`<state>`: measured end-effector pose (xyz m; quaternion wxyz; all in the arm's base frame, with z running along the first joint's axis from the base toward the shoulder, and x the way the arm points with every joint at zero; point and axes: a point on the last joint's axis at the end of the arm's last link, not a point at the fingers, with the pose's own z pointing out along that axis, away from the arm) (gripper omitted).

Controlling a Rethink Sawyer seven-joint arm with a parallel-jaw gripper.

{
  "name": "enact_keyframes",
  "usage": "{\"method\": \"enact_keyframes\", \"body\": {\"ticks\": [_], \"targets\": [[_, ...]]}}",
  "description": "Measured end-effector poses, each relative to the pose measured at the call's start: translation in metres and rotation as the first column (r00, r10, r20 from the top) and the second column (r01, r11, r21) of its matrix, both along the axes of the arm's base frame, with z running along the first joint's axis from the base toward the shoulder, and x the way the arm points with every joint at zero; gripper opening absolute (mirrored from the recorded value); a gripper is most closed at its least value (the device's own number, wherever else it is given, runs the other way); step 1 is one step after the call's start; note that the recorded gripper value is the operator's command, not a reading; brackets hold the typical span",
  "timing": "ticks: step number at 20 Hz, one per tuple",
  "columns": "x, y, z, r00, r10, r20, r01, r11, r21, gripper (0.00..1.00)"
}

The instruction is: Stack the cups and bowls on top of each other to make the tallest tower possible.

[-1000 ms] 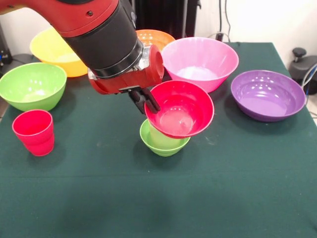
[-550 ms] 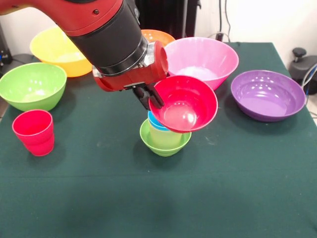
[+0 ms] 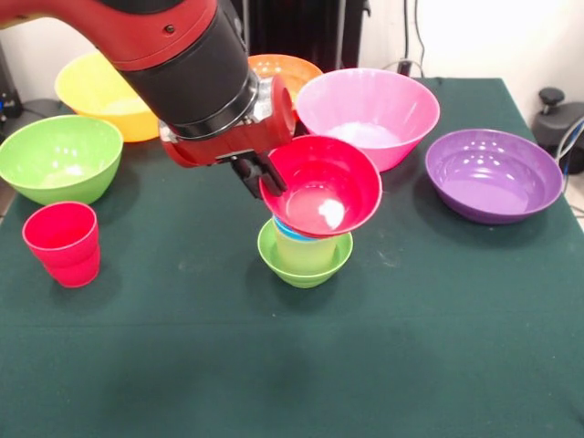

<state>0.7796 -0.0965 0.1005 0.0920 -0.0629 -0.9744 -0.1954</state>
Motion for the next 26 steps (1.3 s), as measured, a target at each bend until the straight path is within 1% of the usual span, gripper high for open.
{"method": "enact_keyframes", "body": {"ticks": [7,13,20,26], "targets": [[-0.006,-0.014,-0.005,0.9998,0.02,0.003,-0.02,0.9997,-0.017,0.0],[-0.008,-0.02,-0.006,0.9999,0.016,0.003,-0.016,0.9998,-0.014,0.0],[-0.014,-0.017,-0.008,0.9997,0.022,-0.007,-0.021,0.9997,0.008,0.0],[-0.025,-0.007,-0.011,0.9989,0.041,-0.022,-0.039,0.9979,0.052,0.0]]}}
